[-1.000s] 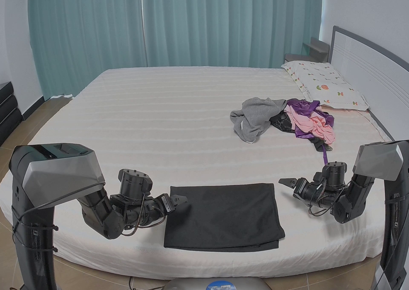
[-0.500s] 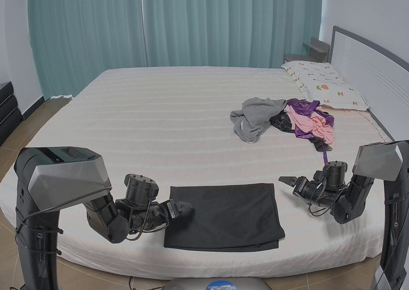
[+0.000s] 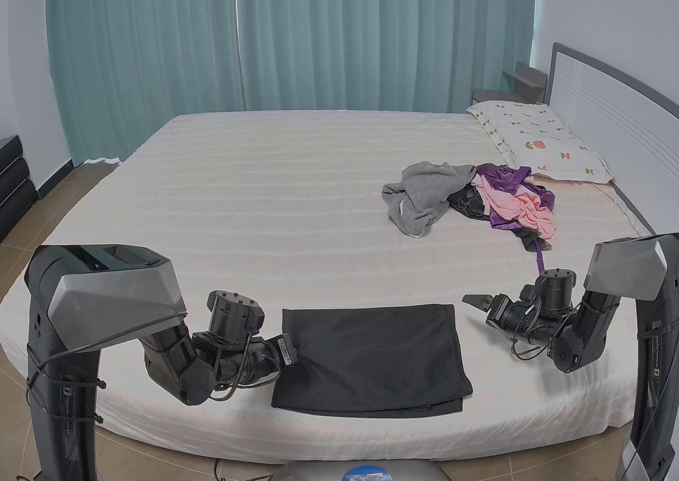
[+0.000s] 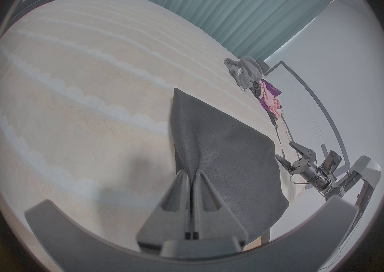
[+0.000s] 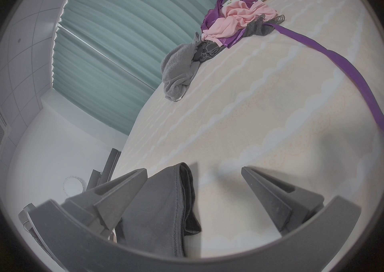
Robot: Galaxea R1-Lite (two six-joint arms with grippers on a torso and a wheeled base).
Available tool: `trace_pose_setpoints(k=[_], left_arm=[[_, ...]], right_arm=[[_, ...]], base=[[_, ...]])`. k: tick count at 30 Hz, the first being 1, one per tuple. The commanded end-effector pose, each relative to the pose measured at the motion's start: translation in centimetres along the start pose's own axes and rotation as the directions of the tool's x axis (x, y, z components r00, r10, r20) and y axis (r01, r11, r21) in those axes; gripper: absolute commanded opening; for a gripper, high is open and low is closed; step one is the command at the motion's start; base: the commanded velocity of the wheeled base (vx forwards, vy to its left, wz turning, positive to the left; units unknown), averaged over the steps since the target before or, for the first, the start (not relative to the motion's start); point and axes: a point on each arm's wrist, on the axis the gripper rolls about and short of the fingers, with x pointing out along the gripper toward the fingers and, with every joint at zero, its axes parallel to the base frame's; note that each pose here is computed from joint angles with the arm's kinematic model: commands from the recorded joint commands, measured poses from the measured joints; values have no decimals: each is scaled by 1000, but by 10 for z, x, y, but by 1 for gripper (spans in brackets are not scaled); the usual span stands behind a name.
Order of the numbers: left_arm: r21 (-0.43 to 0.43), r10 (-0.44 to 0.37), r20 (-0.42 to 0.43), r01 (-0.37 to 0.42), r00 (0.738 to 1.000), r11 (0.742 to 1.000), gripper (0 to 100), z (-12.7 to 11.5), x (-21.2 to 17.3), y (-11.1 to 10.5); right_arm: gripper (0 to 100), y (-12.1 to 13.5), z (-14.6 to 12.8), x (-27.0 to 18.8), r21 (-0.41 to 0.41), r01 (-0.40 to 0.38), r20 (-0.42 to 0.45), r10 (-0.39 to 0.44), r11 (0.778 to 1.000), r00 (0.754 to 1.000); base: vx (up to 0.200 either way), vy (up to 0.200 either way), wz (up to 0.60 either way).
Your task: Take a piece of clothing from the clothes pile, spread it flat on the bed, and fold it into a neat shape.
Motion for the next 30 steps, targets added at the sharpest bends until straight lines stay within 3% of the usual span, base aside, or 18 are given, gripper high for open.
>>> trace_pose_setpoints(k=[1, 21, 30], left_arm=[[-2, 1, 0, -1, 1000, 1000, 0, 0, 0, 1], [-8, -8, 11, 8, 1000, 1000, 0, 3, 0, -2], [-60, -18, 20, 19, 1000, 998, 0, 7, 1, -5]], right_arm=[[100, 0, 0, 0, 0, 0, -1, 0, 1000, 1000], [100, -3, -2, 1, 2, 10, -6, -10, 1000, 1000], [100, -4, -4, 2, 3, 14, -10, -14, 1000, 1000]], base=[[0, 0, 0], [0, 0, 0], [0, 0, 0]])
